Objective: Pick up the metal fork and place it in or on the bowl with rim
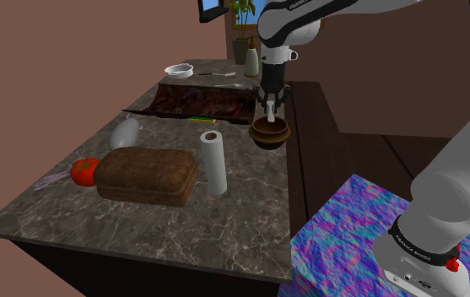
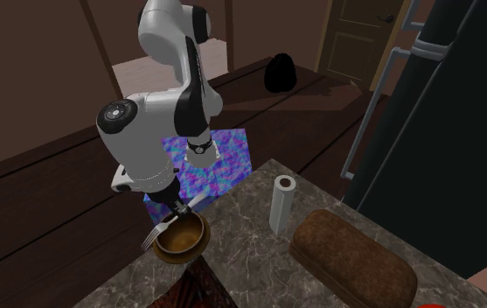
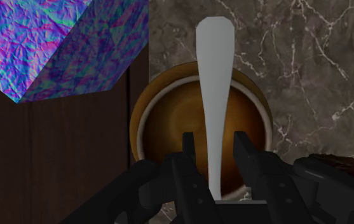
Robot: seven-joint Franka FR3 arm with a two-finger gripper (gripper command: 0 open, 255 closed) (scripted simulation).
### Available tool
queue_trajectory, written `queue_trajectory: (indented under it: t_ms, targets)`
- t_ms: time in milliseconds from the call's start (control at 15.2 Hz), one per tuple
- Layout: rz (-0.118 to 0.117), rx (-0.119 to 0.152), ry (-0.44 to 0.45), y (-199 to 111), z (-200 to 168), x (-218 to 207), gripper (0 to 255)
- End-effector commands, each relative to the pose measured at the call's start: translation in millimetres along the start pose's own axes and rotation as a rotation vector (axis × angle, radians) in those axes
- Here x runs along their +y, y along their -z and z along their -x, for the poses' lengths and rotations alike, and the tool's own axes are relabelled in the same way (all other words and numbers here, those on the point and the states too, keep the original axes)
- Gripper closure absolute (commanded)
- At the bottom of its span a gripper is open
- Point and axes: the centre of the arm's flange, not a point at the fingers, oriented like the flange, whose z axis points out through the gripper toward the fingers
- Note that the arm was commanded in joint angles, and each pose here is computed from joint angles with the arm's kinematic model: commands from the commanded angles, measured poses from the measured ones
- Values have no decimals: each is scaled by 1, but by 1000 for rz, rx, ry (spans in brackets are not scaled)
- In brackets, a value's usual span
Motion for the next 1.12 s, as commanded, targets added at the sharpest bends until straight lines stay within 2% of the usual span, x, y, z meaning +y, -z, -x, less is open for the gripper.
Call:
queue_trajectory:
  t_ms: [0,396,858,924,1056]
  targets:
    - [0,0,0,-10,-2,0,255]
    - [0,0,0,-39,-6,1,255]
    - [0,0,0,-39,-6,1,255]
    - [0,0,0,-39,-6,1,0]
    - [0,0,0,-39,-6,1,0]
